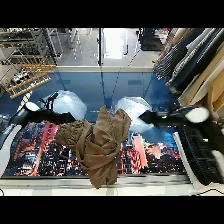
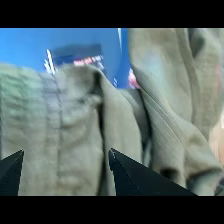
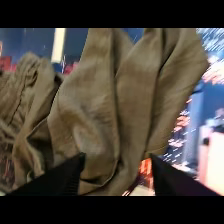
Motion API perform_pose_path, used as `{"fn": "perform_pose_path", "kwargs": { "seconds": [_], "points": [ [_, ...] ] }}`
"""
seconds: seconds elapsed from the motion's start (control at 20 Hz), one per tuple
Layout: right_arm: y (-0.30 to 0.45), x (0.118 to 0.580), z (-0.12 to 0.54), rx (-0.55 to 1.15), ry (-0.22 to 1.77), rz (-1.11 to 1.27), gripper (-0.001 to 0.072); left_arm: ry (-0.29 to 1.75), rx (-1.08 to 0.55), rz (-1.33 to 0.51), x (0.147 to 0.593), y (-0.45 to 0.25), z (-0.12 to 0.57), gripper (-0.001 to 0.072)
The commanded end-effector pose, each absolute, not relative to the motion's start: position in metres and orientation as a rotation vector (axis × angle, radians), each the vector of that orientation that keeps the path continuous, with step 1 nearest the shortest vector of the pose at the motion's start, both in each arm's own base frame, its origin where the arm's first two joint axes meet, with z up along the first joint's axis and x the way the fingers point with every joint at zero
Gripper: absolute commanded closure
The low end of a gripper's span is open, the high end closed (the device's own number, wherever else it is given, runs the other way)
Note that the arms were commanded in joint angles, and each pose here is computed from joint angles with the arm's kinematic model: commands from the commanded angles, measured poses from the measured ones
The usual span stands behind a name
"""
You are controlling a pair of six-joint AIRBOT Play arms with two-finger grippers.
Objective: Fold the clothes and pants, and hang the long-sleeved shirts on hangers.
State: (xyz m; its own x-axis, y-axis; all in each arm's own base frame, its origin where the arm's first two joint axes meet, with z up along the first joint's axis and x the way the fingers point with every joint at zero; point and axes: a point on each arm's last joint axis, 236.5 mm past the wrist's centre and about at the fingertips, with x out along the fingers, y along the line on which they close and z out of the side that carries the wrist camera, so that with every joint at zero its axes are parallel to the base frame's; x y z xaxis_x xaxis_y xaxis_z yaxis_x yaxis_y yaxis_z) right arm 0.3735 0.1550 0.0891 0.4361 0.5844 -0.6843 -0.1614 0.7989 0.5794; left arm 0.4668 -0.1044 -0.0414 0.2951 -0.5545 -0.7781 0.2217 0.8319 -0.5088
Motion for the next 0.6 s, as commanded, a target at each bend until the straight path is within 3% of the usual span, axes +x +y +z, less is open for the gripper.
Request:
{"fn": "perform_pose_path", "kwargs": {
  "seconds": [0.0, 0.1, 0.25, 0.55],
  "points": [
    [0.232, 0.363, 0.023, 0.538, 1.192, 0.627, 0.0182, 1.185, -0.338, -0.541, 0.487, -0.107, -0.056, 0.0114],
    [0.279, 0.373, 0.001, 0.508, 1.221, 0.732, 0.0195, 1.210, -0.286, -0.528, 0.489, -0.099, -0.063, 0.0114],
    [0.314, 0.425, -0.024, 0.468, 1.163, 0.692, 0.0201, 1.247, -0.215, -0.513, 0.482, -0.087, -0.073, 0.0114],
    [0.312, 0.510, -0.031, 0.367, 1.047, 0.609, 0.0201, 1.263, -0.201, -0.519, 0.482, -0.088, -0.087, 0.0114]
  ]
}}
